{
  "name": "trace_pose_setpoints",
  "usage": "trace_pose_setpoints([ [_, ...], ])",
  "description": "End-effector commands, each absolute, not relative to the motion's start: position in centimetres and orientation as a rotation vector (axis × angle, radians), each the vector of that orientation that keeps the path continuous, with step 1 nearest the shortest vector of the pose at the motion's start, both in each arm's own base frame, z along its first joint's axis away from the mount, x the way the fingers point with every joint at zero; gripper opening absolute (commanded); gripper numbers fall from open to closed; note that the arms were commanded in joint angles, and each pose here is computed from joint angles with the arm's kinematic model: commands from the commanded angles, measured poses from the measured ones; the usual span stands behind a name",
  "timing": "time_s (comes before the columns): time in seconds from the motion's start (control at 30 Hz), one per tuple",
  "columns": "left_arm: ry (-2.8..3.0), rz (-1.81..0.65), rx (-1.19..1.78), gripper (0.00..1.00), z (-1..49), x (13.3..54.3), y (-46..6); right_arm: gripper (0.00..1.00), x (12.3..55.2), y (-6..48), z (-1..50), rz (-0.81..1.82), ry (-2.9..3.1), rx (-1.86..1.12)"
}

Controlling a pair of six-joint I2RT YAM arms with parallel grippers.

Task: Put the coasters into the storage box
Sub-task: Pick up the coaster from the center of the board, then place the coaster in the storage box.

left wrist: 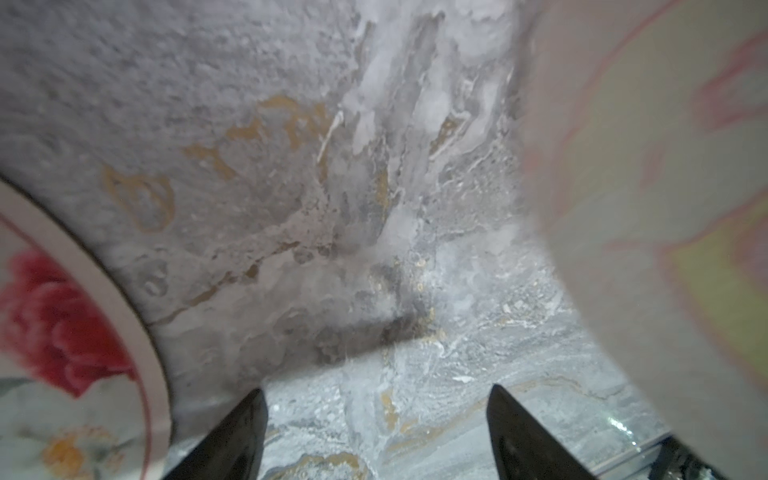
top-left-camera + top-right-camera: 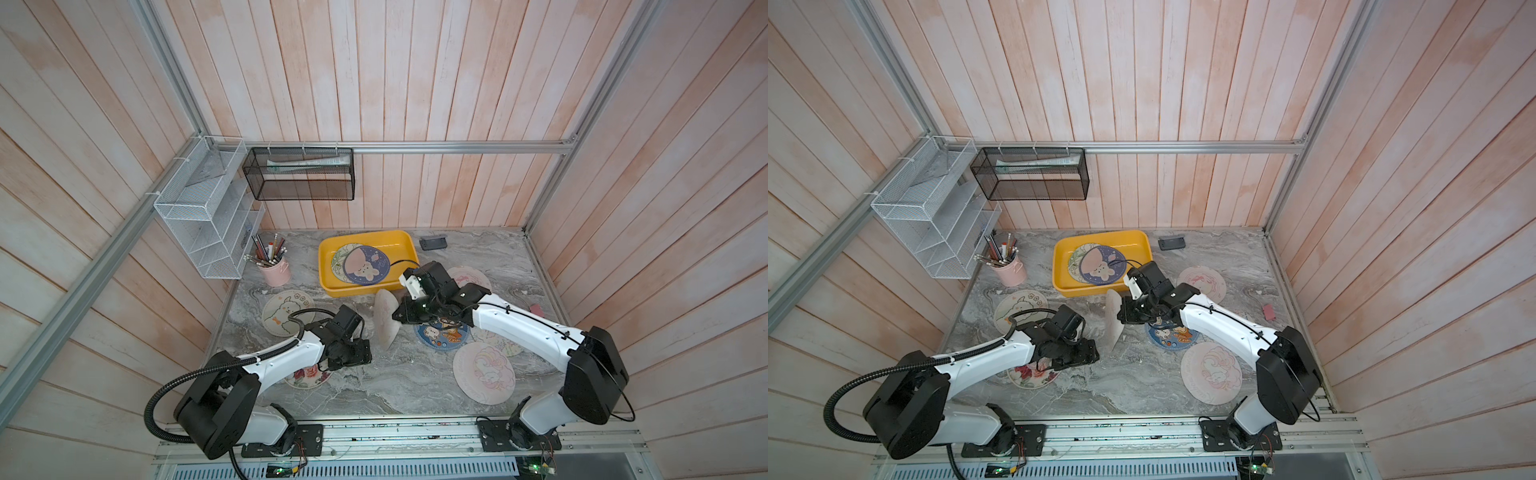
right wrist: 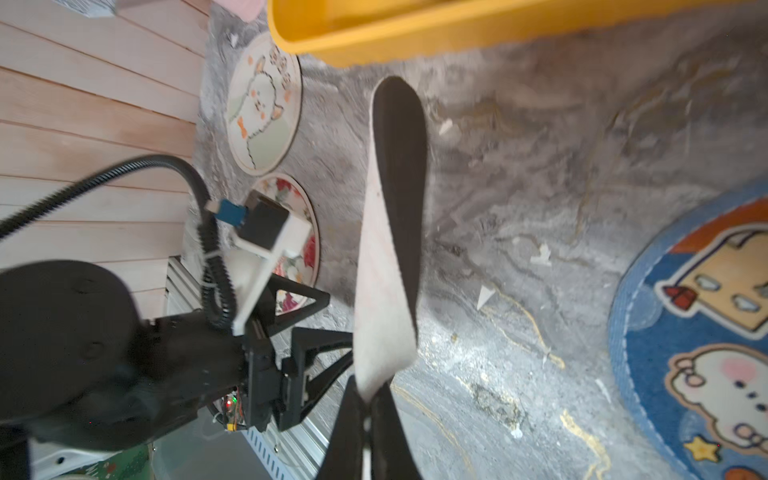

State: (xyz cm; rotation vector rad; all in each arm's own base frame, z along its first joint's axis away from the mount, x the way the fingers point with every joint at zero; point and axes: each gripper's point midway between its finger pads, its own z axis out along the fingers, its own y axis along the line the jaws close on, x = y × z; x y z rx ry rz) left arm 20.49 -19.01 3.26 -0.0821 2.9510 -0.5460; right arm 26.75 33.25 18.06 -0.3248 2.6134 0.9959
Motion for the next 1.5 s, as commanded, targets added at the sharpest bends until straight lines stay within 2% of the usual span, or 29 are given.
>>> trace_pose_setpoints([
  [0.0, 2.887, -0.579, -0.076, 0.86, 4.4, 21.9, -19.2, 0.00, 29.8, 33.3, 19.5, 0.942, 2.567, -0.351],
  [0.37, 2.872, -0.595, -0.087, 0.88, 4.6, 22.6, -19.5, 0.00, 40.3, 38.5, 24.7, 0.990, 2.365, -0.443],
  [0.57, 2.876, -0.569, -0.094, 0.89, 4.3, 22.3, -18.9, 0.00, 44.6, 42.7, 24.5, 1.096, 2.283, -0.465],
  [0.83, 2.880, -0.543, -0.103, 0.89, 4.4, 22.0, -18.4, 0.00, 49.8, 44.3, 18.4, 1.178, 2.355, -0.389],
  [1.0, 2.882, -0.540, -0.105, 0.89, 4.4, 22.0, -18.4, 0.00, 51.4, 41.3, 13.0, 1.123, 2.475, -0.308],
  [1.17, 2.880, -0.537, -0.104, 0.89, 4.3, 22.3, -18.5, 0.00, 51.8, 38.0, 9.7, 1.030, 2.581, -0.241],
  [1.2, 2.882, -0.534, -0.099, 0.89, 4.3, 22.3, -18.5, 0.02, 51.8, 37.4, 9.4, 1.003, 2.594, -0.235],
  [1.23, 2.881, -0.535, -0.102, 0.89, 4.3, 22.4, -18.5, 0.09, 51.9, 37.0, 9.4, 0.983, 2.597, -0.235],
  [1.3, 2.880, -0.535, -0.103, 0.89, 4.3, 22.5, -18.6, 0.33, 51.9, 36.0, 9.7, 0.938, 2.604, -0.226],
  [1.33, 2.878, -0.537, -0.100, 0.89, 4.4, 22.6, -18.7, 0.41, 52.0, 35.7, 9.8, 0.920, 2.604, -0.224],
  [1.4, 2.877, -0.535, -0.098, 0.90, 4.4, 22.8, -18.8, 0.53, 51.9, 35.1, 10.4, 0.887, 2.600, -0.226],
  [1.47, 2.873, -0.538, -0.094, 0.91, 4.5, 23.0, -18.9, 0.58, 51.7, 34.8, 10.8, 0.871, 2.597, -0.232],
])
